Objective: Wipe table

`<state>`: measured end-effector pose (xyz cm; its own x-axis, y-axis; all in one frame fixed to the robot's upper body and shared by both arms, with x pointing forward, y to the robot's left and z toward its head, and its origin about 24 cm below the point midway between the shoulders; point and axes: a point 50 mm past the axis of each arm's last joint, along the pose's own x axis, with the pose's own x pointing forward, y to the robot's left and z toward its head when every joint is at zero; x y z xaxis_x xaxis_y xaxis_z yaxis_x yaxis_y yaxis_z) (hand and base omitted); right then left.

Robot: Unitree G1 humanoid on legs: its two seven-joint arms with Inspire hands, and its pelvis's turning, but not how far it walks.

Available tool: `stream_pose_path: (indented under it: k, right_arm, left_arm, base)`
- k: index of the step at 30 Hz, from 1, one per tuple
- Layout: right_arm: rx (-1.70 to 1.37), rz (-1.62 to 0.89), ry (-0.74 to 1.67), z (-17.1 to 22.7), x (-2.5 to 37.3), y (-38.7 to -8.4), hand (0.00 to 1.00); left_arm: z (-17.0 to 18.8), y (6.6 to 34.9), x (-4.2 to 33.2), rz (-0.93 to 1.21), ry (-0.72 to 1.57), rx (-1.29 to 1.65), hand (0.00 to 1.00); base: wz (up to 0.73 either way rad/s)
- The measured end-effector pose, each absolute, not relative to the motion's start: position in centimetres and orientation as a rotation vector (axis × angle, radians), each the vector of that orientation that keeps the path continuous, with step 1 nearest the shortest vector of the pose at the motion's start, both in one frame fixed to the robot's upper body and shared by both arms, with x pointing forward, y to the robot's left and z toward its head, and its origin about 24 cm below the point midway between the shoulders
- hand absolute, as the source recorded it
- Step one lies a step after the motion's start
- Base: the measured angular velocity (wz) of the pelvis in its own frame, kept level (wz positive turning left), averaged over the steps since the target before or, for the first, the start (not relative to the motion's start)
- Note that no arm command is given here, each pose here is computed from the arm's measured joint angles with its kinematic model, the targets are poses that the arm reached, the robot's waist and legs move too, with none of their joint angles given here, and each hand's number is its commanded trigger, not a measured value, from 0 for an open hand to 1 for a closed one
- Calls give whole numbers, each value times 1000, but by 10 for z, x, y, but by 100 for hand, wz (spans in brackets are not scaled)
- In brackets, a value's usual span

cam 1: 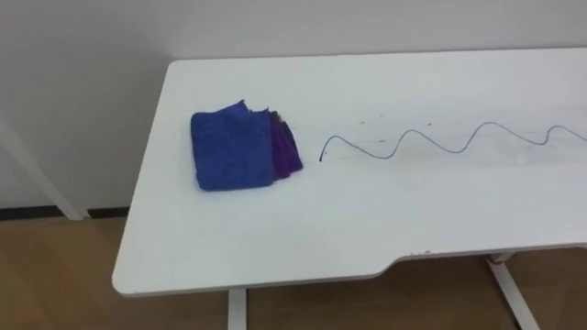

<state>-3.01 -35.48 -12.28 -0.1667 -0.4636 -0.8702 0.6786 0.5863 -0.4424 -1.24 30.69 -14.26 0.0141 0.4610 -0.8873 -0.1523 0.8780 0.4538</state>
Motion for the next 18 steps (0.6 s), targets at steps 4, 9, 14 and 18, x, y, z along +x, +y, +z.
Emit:
stream_pose_path:
  k: [4,9,14,18]
  right_arm:
    - [117,-1089,1259,-100,16,-391,0]
    - [-20,-1044,1013,-69,93,-411,0]
    - [-294,-939,693,-12,170,-413,0]
    - [-549,-819,378,47,221,-386,0]
  left_arm:
    - [-140,312,3,480,1440,278,0]
    - [-139,311,16,449,1404,301,0]
    - [-142,306,16,404,1412,322,0]
    - [-144,296,24,389,1367,286,0]
  base:
    - [-8]
    - [-1]
    - [-13]
    - [0]
